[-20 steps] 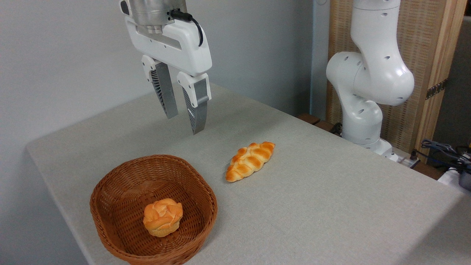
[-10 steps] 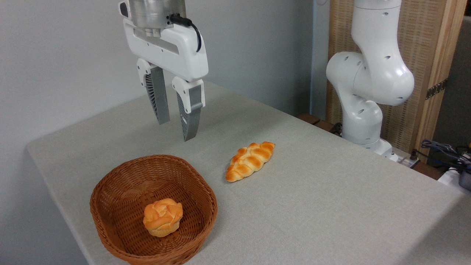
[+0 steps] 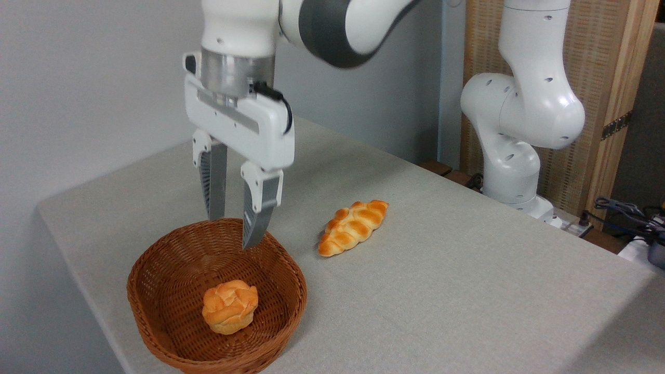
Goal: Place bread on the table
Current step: 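Lower the open gripper into the basket around the round orange bun, then close the gripper on the round orange bun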
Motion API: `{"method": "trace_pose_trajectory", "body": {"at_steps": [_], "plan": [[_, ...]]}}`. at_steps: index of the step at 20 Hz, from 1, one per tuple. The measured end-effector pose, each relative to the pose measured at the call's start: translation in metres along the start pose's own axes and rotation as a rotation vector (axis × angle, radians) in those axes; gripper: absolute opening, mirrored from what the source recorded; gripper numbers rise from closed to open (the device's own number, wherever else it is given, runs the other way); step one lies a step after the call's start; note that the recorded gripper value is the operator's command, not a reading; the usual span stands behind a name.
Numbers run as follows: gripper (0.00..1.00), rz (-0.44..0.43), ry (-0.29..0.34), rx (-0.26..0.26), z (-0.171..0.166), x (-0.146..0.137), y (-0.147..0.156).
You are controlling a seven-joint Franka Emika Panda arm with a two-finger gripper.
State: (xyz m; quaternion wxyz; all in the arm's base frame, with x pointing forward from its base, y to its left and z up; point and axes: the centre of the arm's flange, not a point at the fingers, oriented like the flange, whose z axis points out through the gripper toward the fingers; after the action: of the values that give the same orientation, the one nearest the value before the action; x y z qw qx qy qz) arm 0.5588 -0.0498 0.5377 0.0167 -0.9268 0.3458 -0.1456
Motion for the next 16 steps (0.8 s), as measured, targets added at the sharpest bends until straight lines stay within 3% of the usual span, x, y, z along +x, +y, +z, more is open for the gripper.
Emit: {"method": "trace_pose_trajectory", "body": {"at_steps": [7,16], "plan": [[1.0,0.226,-0.044,0.0,0.052,-0.011,0.003],[1.0,0.333,-0.073,0.04,0.103,-0.007,-0.002]]}}
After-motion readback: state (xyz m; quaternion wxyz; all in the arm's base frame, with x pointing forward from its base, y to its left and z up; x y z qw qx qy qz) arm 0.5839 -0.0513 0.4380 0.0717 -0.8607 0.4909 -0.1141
